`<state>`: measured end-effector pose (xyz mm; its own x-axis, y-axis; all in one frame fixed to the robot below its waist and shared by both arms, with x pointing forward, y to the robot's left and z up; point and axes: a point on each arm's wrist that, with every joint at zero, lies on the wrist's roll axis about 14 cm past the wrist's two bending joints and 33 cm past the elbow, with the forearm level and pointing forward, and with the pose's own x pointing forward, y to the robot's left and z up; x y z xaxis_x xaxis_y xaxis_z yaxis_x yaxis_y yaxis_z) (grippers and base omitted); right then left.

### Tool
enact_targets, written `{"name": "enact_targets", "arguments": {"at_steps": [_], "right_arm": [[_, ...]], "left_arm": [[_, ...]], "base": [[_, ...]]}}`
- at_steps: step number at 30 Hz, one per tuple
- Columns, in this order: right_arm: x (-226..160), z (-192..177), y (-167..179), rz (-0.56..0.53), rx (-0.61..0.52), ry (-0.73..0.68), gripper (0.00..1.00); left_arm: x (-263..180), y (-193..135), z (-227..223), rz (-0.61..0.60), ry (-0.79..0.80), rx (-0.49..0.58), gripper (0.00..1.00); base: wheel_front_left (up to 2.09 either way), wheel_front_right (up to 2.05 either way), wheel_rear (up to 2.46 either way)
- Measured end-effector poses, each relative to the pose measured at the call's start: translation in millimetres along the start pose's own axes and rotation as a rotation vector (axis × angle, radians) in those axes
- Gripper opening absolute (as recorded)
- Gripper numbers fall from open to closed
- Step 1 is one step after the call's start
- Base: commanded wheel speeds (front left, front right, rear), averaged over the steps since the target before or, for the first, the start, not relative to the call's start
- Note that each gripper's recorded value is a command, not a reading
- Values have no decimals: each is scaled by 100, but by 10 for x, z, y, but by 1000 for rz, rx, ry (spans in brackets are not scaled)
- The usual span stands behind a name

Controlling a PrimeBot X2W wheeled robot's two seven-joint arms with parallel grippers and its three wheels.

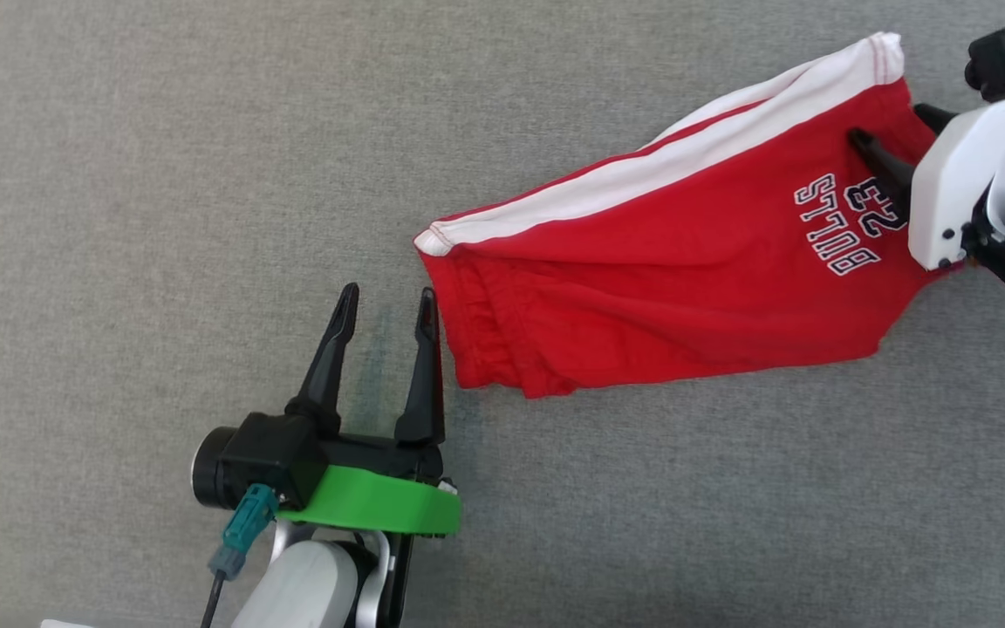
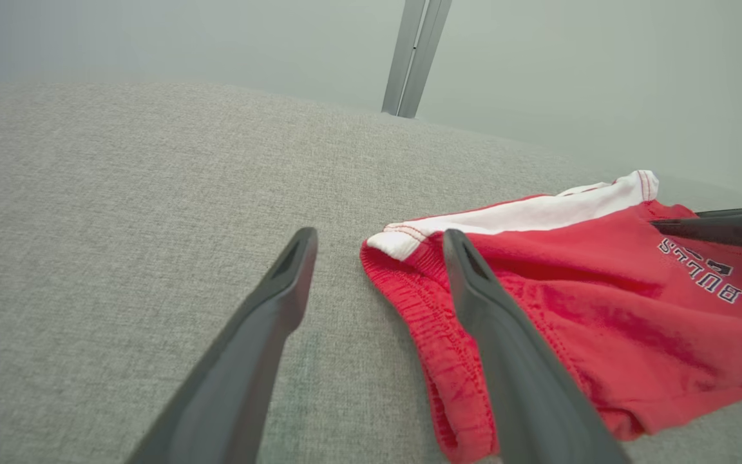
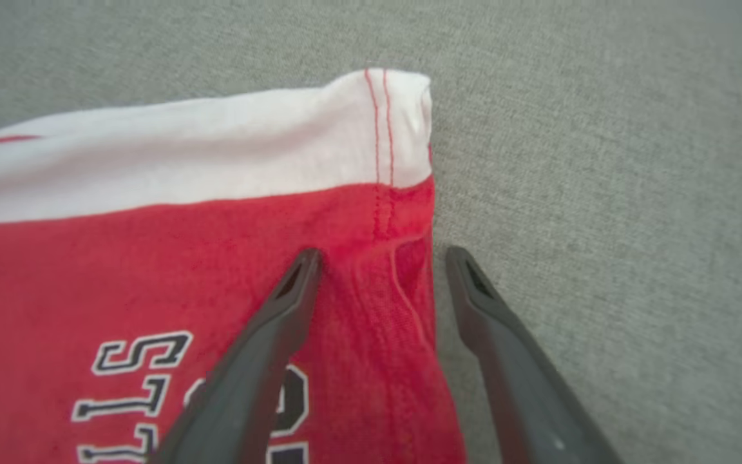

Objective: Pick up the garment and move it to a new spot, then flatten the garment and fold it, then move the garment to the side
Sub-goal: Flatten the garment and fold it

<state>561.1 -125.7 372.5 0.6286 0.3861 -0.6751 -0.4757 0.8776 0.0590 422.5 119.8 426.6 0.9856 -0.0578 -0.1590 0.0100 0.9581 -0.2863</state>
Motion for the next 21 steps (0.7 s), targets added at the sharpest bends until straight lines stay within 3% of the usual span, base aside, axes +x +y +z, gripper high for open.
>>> {"name": "enact_targets", "arguments": {"at_steps": [2,3,4,8,14,21], "right_arm": [[85,-27,55,6,-2,21,100],[110,-24,68,7,-1,22,4],[128,-22,77,5,2,23,0],[106,-42,223,31,63,2,0],[-221,-224,366,86,228,-38,0],[-907,-554,-90,-48,427,-78,0]], "left_arm": [[-8,51,-27,6,4,7,100],[-18,74,-38,8,7,15,100],[-32,99,-47,12,8,24,100],[-127,222,-51,37,12,36,100],[-376,257,-139,16,46,76,100],[-533,135,-226,-53,73,85,100]], "base": [[0,0,0],[0,0,0],[0,0,0],[0,0,0],[0,0,0],[0,0,0]]}}
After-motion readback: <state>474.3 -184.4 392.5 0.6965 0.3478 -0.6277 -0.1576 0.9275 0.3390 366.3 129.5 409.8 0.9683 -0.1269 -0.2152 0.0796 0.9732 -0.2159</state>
